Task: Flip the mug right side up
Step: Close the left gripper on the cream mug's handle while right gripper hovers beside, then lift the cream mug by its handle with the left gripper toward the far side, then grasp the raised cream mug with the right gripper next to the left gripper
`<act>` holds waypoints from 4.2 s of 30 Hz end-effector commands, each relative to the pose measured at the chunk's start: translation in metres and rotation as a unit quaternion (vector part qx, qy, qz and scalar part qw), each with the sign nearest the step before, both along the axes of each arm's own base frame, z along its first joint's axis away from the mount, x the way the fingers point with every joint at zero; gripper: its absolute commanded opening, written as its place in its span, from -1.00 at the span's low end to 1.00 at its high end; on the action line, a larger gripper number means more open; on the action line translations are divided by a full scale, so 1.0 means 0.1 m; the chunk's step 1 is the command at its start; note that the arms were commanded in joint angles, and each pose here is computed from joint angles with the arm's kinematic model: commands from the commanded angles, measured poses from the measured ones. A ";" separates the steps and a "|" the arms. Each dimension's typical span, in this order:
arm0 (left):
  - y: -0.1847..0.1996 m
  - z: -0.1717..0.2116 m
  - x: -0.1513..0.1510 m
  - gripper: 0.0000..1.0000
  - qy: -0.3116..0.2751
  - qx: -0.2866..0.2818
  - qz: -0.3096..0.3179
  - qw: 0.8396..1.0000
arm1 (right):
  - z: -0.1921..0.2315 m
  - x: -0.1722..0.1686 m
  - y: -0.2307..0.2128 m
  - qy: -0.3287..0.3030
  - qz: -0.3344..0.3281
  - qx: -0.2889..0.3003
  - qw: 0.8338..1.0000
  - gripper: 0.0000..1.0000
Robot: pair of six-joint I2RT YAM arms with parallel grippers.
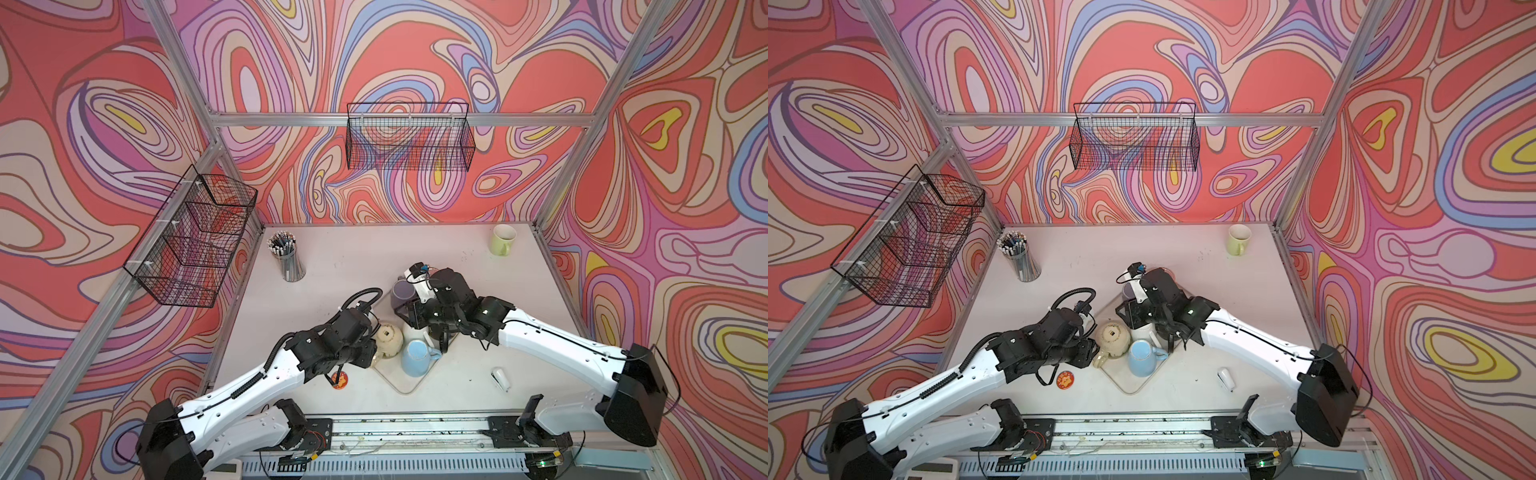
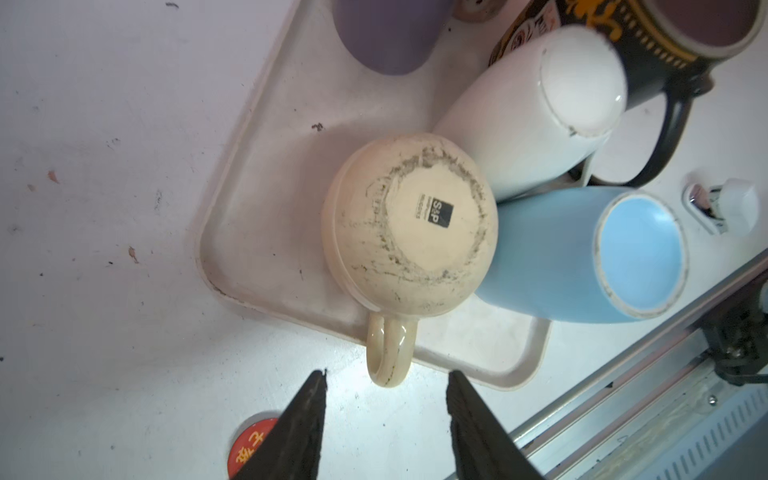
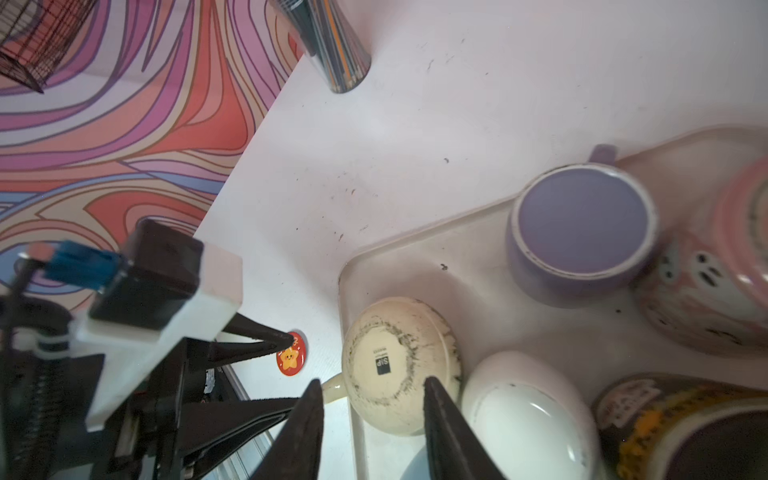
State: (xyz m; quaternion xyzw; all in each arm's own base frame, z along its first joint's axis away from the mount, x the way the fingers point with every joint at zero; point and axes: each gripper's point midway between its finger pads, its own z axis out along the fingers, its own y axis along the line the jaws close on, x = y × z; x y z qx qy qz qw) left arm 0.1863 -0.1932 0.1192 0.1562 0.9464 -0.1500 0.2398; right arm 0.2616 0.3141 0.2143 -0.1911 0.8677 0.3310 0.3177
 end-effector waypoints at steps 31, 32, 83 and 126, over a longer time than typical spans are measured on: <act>-0.22 -0.53 0.16 -0.47 0.011 0.089 -0.036 0.995 | -0.19 0.15 -0.96 0.015 -0.092 -0.020 0.995 -0.07; -0.22 -0.53 0.16 -0.54 0.011 0.090 -0.035 0.995 | -0.20 0.15 -0.96 0.015 -0.091 -0.021 0.996 -0.07; -0.43 1.74 0.65 -1.00 -0.122 -0.321 0.021 0.939 | 0.27 -0.06 -0.77 0.037 0.038 0.237 0.970 0.15; -0.82 2.46 1.81 -1.00 -0.096 -0.564 -0.032 0.819 | 0.71 0.86 -0.27 0.045 0.103 0.432 0.895 0.34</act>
